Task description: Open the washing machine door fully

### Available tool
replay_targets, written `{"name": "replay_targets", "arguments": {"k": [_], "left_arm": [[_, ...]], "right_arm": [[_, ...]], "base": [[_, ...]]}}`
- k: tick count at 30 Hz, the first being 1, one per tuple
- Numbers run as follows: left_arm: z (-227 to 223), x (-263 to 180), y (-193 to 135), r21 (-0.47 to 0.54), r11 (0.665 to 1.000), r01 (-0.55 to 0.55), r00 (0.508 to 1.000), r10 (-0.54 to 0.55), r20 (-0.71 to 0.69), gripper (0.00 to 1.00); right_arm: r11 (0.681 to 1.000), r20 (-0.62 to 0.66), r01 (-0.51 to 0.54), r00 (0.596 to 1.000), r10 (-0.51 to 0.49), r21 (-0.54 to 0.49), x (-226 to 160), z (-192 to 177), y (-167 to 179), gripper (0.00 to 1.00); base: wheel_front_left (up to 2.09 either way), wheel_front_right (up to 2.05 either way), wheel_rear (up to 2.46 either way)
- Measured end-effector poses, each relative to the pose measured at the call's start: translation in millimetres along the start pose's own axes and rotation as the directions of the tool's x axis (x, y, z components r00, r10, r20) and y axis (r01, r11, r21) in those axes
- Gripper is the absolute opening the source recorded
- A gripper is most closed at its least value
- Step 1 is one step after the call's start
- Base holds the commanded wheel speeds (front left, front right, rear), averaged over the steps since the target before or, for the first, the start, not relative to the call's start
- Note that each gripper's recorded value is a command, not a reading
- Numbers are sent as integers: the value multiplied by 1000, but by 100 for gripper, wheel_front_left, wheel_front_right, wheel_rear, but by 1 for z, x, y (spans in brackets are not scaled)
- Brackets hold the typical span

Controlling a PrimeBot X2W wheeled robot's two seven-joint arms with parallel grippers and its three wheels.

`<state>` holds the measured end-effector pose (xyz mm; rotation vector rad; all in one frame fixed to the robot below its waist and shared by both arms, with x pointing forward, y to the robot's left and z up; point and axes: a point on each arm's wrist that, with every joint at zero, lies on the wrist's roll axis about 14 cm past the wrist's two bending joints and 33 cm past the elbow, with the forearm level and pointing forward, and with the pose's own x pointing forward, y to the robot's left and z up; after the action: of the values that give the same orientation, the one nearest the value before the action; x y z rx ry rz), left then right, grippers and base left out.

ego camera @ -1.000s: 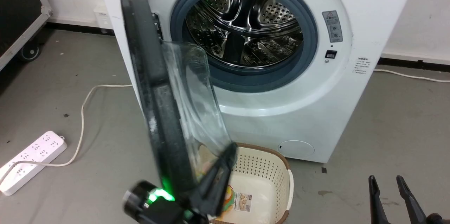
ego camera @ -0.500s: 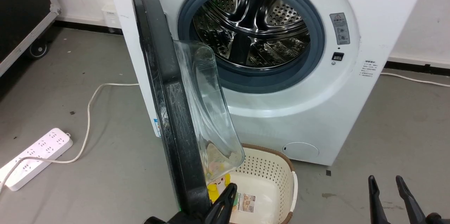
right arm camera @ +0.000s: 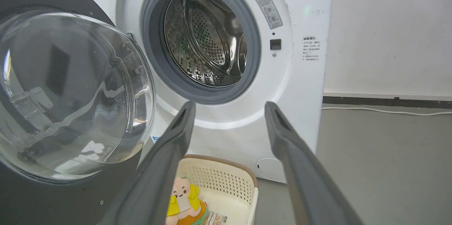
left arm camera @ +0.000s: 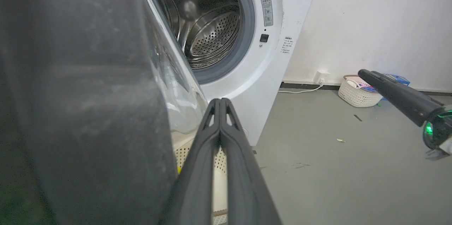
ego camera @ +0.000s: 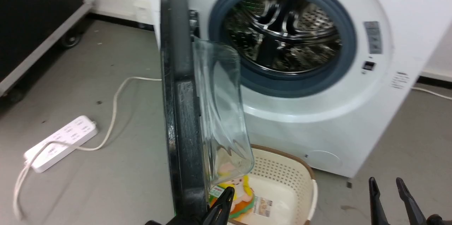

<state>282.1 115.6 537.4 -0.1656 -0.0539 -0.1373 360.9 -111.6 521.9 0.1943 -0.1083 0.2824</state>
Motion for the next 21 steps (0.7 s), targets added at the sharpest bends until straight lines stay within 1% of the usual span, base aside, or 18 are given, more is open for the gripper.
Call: {"name": "replay_targets", "arguments": {"k": [6,12,16,21], "left_arm": [[3,-16,29,18,994,-109,994,108,12,0],[10,-36,59,24,973,-231,972,230,38,0],[18,-51,83,24,945,-326,944,324,66,0],[24,-62,111,30,908,-419,906,415,86,0]], "right_arm": [[996,-13,-84,996,84,12,13,-5,26,100],[984,-26,-175,984,176,28,25,-11,55,100],[971,-39,-235,971,237,40,29,-16,75,100],[965,-62,-256,964,259,51,32,-25,82,100]], "base": [[0,0,0],[0,0,0],[0,0,0],[0,0,0]]}}
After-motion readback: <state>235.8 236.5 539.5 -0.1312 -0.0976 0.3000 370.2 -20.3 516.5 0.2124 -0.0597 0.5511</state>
